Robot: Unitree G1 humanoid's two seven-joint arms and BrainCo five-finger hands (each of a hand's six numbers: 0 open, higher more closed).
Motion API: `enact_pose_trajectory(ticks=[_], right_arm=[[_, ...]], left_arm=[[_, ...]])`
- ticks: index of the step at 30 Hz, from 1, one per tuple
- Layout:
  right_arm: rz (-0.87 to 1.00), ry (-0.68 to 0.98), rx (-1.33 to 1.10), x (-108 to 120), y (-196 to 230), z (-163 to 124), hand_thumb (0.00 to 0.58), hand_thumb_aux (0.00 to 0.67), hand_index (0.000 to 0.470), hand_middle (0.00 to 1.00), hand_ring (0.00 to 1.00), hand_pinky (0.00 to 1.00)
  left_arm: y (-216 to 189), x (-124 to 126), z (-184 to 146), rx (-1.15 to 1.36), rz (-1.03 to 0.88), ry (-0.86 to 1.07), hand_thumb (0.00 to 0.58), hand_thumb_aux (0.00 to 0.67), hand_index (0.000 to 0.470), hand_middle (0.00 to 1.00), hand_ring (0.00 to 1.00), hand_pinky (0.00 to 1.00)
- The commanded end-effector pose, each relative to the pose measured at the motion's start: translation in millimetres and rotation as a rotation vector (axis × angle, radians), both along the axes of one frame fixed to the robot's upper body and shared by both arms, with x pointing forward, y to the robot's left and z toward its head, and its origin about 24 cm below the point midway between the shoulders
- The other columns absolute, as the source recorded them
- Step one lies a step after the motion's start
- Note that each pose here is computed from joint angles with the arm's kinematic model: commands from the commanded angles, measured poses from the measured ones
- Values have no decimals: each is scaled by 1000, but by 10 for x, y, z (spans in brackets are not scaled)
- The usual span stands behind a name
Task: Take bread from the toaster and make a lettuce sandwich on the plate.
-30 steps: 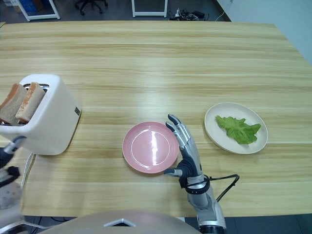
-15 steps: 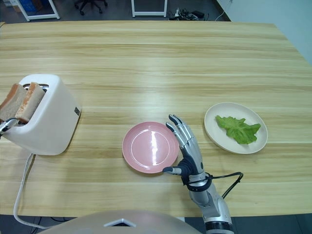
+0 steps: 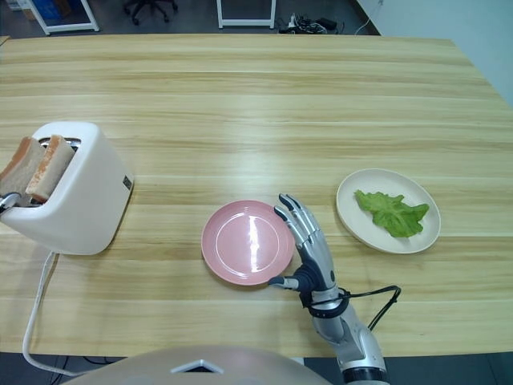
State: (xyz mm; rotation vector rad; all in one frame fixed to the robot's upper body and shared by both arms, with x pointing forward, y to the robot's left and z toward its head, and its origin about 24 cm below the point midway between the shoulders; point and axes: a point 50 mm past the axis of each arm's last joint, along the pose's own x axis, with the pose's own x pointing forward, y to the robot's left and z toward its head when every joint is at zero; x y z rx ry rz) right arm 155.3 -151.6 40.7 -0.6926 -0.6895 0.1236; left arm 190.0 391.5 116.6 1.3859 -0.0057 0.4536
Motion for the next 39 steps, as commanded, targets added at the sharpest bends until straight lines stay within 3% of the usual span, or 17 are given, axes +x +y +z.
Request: enact_pose_trajectory(ticks=[1,2,8,9,10,11,13,23,27,29,31,33,39], right_arm=[[3,22,-21,-24,15,-47,0,0,0,0,0,0],[2,24,-21,-28,17,-51,0,0,0,0,0,0],[-1,30,-22,-40,21,-64,0,0,0,0,0,0],[-2,31,-22,-43,21,-67,0,0,0,0,0,0],[-3,33,-22,-45,20,-70,0,0,0,0,0,0],[-4,34,-23,-47,20,-74,0,0,0,0,0,0],[-8,39,-24,-49,20,-83,0,0,0,0,0,0],[-43,57,-11,-20,25,-138,0,0,0,0,0,0],[-56,50,-7,10,8,-134,0,0,0,0,0,0],[-76,41,2,27,-25,-117,0,0,0,0,0,0],[-117,23,28,58,-87,-76,0,0,0,0,0,0],[-173,-2,67,96,-171,-21,0,0,0,0,0,0],[-286,-64,90,151,-417,109,0,0,0,0,0,0]], left_arm=[[-97,134,-12,13,-78,51,557,536,376,0,0,0],[-129,156,-6,8,-101,51,580,670,470,0,0,0],[-252,171,4,-14,-193,82,580,670,470,0,0,0],[-278,161,-3,-20,-210,93,580,670,470,86,86,86],[-301,153,-7,-31,-224,98,580,670,470,416,416,416],[-321,143,-1,-36,-234,98,580,670,470,808,808,808],[-349,139,61,-31,-234,50,580,670,470,1000,1000,1000],[-176,188,514,-47,-35,-483,580,670,470,1000,1000,1000],[-302,164,663,-207,-92,-720,580,670,470,1000,1000,1000],[-492,147,726,-336,-209,-788,580,670,470,1000,1000,1000],[-819,125,758,-479,-403,-772,580,670,470,1000,1000,1000],[-1208,104,679,-609,-631,-632,580,670,470,1000,1000,1000],[-2070,32,66,-901,-1062,-71,580,670,470,1000,1000,1000]])
